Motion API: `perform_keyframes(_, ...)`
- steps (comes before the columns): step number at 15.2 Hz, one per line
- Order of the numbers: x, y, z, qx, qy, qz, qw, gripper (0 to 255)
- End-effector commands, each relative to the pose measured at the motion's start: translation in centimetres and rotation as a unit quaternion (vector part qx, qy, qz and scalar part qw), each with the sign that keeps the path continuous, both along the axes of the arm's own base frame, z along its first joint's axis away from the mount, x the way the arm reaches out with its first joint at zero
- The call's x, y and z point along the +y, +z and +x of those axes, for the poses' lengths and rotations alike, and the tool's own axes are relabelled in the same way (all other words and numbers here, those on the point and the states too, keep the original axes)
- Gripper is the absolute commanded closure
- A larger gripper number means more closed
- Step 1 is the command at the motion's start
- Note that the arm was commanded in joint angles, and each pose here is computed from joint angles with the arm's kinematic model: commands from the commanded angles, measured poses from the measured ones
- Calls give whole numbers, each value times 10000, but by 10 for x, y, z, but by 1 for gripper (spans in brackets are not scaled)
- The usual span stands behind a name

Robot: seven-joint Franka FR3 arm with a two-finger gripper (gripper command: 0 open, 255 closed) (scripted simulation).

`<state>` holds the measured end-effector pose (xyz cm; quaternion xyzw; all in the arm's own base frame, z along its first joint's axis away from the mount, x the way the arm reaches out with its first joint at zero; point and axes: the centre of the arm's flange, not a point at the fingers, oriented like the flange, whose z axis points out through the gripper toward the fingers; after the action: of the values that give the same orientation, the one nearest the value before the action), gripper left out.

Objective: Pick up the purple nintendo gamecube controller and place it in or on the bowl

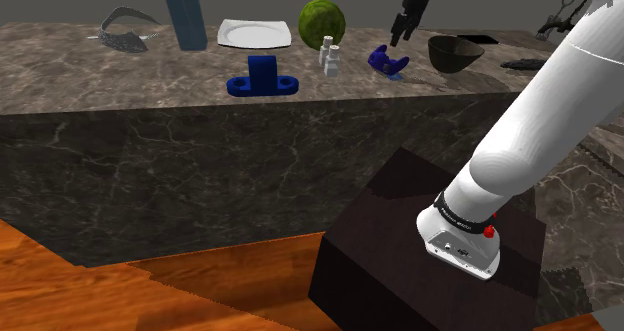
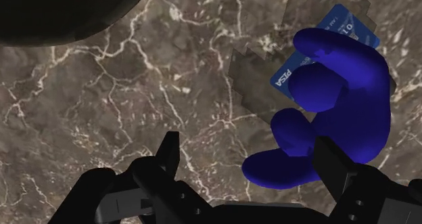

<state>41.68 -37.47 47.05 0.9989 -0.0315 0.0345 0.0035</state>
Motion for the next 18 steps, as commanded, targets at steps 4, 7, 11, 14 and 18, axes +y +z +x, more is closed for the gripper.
perform_keyframes(4,-1,-14,1,-2,0,-2,10000,0)
perform_keyframes(7,-1,-14,1,-2,0,-2,10000,0)
perform_keyframes(11,-1,-14,1,-2,0,-1,10000,255)
perform_keyframes(14,-1,-14,1,-2,0,-1,10000,255)
perform_keyframes(18,-1,-14,1,-2,0,-1,10000,255)
